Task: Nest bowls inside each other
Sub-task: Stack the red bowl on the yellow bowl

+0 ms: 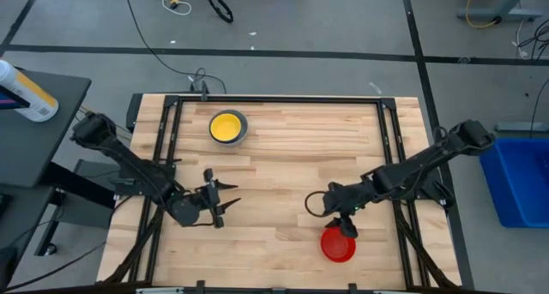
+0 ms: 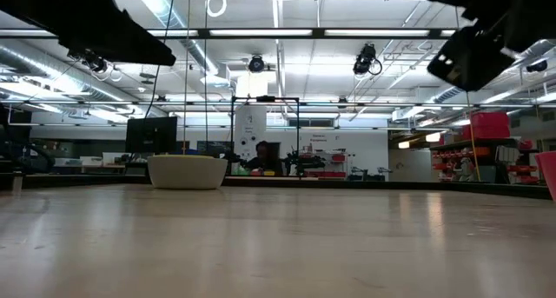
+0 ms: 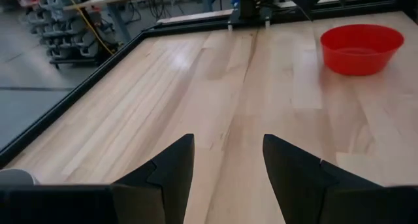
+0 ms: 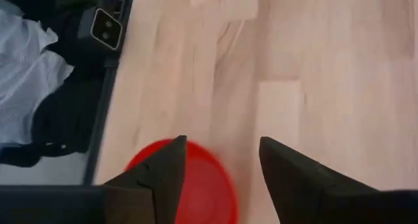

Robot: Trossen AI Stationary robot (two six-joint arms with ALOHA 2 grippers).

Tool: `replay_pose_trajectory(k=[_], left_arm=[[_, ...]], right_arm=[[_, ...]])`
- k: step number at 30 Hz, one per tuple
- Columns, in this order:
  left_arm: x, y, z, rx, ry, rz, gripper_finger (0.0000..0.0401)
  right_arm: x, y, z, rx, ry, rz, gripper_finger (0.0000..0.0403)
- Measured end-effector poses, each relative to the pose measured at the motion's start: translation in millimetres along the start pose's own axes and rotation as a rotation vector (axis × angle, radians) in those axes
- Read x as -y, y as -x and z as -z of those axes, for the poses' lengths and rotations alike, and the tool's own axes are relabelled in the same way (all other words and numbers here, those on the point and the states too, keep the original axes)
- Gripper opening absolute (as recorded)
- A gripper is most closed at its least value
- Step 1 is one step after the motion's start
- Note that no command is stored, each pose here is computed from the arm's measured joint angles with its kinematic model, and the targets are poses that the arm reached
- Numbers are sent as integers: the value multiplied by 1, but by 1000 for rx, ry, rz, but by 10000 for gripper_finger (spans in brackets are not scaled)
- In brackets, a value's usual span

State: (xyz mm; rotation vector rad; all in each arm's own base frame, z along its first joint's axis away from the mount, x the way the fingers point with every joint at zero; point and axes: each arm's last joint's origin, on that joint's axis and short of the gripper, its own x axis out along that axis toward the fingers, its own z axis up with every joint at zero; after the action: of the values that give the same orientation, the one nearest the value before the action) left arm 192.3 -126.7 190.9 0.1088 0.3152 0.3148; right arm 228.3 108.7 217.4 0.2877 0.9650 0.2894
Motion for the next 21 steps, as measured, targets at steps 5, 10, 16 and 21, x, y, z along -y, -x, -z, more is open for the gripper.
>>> replay_pose_trajectory(k=[5, 10, 16, 21], left_arm=[[5, 8, 2, 7, -8, 12, 190], [10, 17, 6, 18, -15, 5, 190], [18, 34, 10, 57, -36, 3, 190], [21, 50, 18, 81, -38, -12, 190]], right_arm=[[-10, 4, 5, -98, -134, -25, 220], [-11, -7, 23, -194, -259, 15, 221], [-16, -16, 33, -235, -313, 42, 221], [-17, -17, 35, -221, -315, 85, 221]])
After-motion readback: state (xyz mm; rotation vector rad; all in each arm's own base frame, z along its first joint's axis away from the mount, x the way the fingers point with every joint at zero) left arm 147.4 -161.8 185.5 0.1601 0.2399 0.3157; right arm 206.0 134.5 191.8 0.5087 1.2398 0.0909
